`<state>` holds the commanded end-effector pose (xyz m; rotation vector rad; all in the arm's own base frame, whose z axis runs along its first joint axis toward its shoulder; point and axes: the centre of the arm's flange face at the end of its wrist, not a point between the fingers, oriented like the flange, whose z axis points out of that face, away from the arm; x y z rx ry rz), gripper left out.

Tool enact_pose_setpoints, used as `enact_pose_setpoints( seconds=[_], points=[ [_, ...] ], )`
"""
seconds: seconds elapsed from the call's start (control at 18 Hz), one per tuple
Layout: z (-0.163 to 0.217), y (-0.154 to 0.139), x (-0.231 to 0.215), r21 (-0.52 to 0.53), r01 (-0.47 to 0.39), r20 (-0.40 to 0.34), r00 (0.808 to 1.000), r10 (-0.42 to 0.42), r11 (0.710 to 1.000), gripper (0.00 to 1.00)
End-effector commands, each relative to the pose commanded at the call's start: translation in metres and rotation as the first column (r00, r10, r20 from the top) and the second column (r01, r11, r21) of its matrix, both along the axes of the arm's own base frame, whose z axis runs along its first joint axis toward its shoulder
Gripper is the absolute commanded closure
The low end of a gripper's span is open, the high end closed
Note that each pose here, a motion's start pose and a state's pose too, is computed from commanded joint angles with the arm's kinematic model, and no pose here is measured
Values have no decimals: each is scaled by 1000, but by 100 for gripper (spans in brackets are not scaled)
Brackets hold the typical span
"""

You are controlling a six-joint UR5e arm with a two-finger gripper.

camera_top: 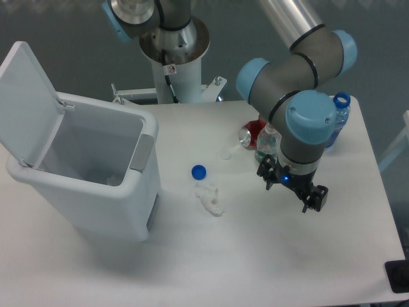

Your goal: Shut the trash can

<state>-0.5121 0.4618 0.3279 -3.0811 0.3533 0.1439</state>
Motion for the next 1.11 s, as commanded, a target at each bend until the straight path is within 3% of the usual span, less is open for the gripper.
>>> enact_pose_setpoints(
  seconds=[0.56, 0.83, 1.06, 1.11],
  points=[
    [0, 3, 5, 6, -18, 2, 1000, 18, 1000, 0],
    [7, -10, 26, -1, -24, 8, 1000, 24, 1000, 0],
    [43, -11, 40, 88, -65, 7, 998, 64, 994, 0],
    [55, -13, 44, 118, -96, 13, 995, 95, 988, 5]
  ],
)
